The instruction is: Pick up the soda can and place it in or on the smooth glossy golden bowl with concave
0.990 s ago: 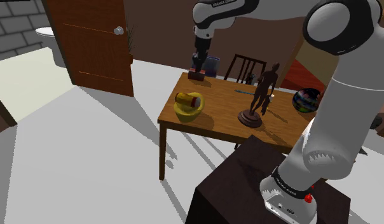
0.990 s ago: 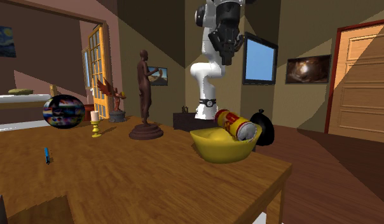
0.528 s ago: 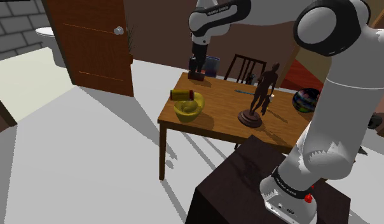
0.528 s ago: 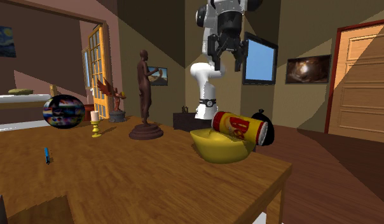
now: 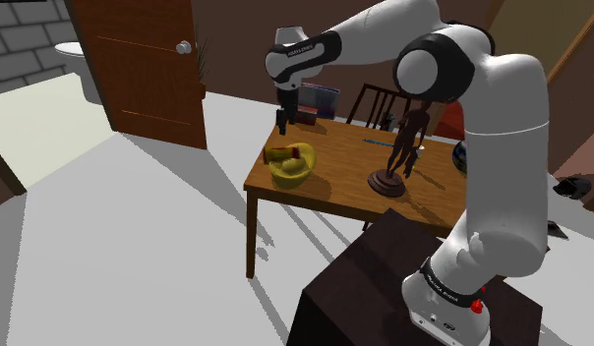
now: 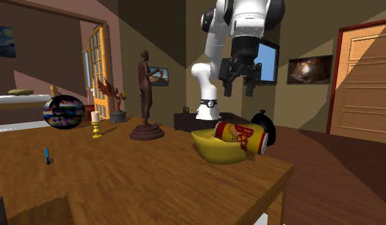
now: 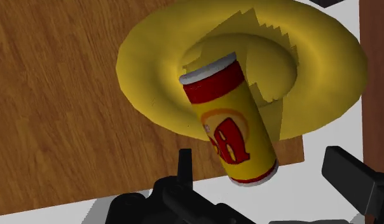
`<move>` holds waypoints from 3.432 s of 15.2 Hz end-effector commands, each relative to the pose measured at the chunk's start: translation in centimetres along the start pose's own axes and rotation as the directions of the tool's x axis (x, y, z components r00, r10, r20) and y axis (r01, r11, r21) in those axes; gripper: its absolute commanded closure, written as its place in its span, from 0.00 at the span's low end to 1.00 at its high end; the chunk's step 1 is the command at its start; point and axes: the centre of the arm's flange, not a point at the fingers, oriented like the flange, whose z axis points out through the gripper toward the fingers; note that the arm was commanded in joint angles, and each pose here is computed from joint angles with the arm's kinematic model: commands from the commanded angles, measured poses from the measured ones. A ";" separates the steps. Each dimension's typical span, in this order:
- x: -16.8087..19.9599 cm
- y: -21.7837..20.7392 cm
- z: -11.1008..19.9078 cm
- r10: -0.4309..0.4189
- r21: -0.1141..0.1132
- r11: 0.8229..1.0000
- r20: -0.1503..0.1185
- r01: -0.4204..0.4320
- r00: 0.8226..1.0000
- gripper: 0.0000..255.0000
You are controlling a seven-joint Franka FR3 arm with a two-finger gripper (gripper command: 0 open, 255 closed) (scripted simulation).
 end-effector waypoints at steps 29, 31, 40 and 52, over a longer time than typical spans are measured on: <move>4.7 0.0 9.9 -0.102 -0.018 0.994 0.055 0.103 0.993 1.00; 4.7 0.0 9.4 -0.102 -0.018 0.994 0.055 0.104 0.993 1.00; 4.3 0.1 4.6 -0.102 -0.018 0.994 0.055 0.103 0.993 1.00; 1.3 -0.4 -0.3 -0.102 -0.018 0.994 0.055 0.104 0.993 1.00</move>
